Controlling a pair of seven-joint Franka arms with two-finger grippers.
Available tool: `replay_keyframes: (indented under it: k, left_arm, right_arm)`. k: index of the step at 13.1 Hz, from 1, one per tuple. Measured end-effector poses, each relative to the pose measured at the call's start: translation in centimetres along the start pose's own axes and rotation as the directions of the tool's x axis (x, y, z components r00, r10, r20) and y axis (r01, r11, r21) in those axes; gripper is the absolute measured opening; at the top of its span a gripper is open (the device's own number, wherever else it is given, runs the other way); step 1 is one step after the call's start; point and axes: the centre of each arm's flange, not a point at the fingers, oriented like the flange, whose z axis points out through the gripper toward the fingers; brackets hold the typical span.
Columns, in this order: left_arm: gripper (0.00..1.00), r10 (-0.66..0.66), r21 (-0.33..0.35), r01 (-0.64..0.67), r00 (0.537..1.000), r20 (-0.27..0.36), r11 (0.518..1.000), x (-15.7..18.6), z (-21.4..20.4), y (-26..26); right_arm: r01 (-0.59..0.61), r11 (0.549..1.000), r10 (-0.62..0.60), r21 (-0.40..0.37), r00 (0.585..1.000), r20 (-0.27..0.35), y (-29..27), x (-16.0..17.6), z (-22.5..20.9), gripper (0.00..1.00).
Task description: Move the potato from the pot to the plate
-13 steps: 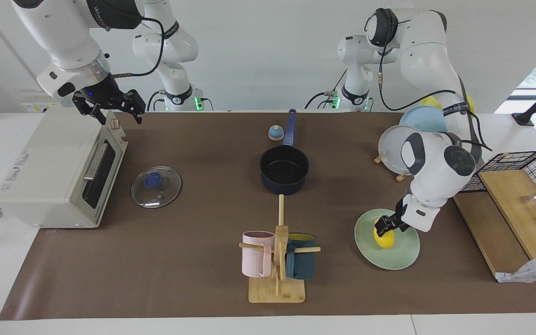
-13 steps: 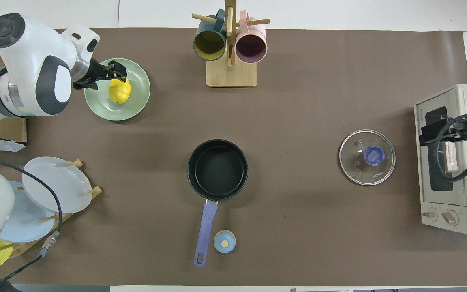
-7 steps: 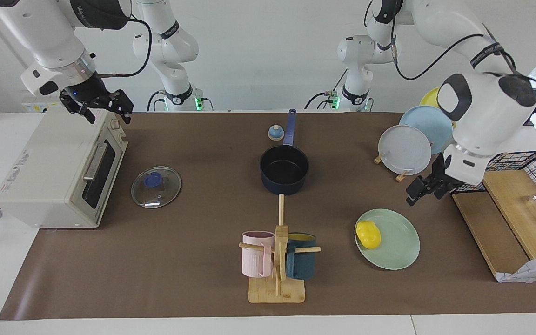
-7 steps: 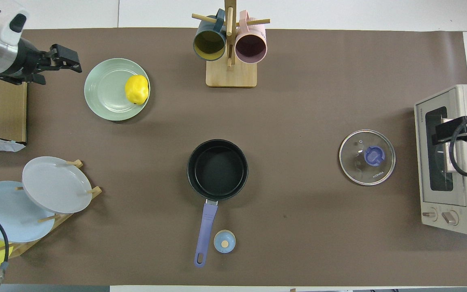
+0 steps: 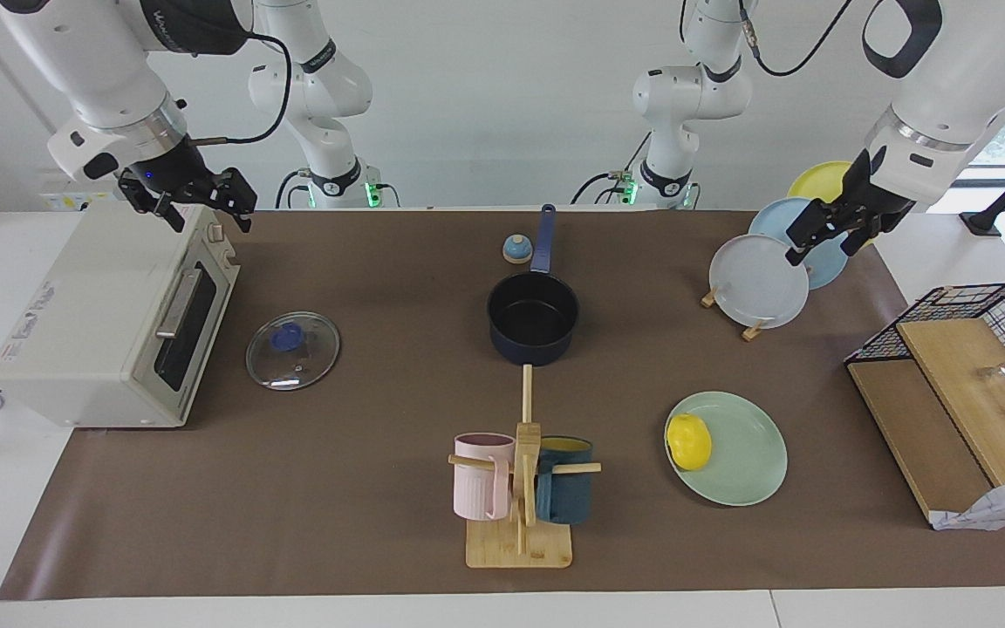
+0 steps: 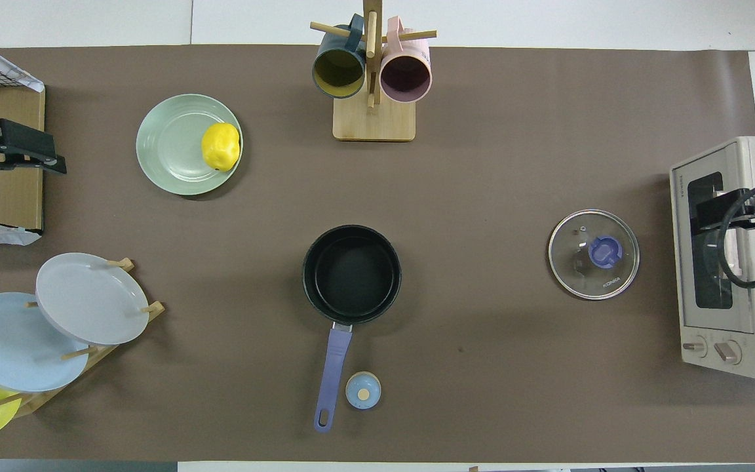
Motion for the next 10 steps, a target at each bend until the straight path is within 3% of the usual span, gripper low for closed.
replay_keyframes:
  k: [2,5,10]
  left_arm:
    - [1.0,0.054,0.019,-0.055,0.998,0.042,0.998,-1.2,2.0,0.1]
    - [1.0,0.135,0.022,-0.137,0.99,0.05,0.99,-2.1,3.5,0.7]
    - [1.0,0.162,0.025,-0.165,0.982,0.096,0.986,-2.9,-0.2,1.1]
  right_arm:
    - [0.0,1.0,0.0,0.0,1.0,0.0,0.0,0.0,0.0,1.0]
    - [0.0,1.0,0.0,0.0,1.0,0.0,0.0,0.0,0.0,1.0]
    - [0.005,1.0,-0.005,0.0,1.0,0.0,-0.3,0.0,0.0,1.0]
